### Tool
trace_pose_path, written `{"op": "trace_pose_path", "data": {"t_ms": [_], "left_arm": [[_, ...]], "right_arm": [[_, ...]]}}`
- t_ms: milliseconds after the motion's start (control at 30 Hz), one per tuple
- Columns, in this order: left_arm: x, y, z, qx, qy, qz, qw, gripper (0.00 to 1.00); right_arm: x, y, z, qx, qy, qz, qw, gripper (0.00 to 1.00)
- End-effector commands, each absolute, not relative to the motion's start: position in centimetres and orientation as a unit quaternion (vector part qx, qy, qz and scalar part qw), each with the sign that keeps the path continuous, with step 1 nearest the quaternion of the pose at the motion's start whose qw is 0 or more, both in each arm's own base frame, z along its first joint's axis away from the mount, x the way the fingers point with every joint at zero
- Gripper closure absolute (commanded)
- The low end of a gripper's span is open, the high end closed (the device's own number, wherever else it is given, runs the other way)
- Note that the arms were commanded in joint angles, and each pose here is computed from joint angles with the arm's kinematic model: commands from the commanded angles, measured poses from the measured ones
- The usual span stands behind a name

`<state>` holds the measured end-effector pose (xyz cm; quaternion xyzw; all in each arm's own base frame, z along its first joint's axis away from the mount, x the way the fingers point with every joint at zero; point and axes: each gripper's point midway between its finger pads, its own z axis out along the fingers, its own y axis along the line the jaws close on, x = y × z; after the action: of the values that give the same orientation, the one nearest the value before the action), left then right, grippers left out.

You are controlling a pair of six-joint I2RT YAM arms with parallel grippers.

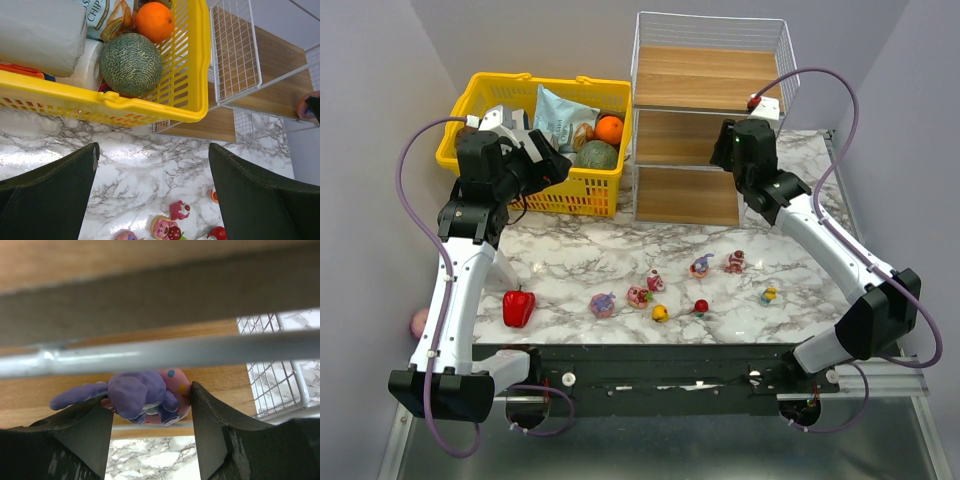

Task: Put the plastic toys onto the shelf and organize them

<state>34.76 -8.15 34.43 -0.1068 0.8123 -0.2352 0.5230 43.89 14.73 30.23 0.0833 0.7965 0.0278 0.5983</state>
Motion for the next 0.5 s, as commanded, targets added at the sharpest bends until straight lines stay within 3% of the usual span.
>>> {"op": "trace_pose_path", "data": {"t_ms": [0,467], "left_arm": [[34.3,-8.2,35.1,-0.101,0.805,-0.241,0.533,0.01],[34.2,-8.0,34.7,-0.102,0.807,-0.237,0.531,0.01]], "right_arm": [[44.9,13.9,29.2,0.095,0.797,-0.004,0.596,0.5],[44.5,13.7,25.7,0.098,0.82,-0.008,0.564,0.29]]}}
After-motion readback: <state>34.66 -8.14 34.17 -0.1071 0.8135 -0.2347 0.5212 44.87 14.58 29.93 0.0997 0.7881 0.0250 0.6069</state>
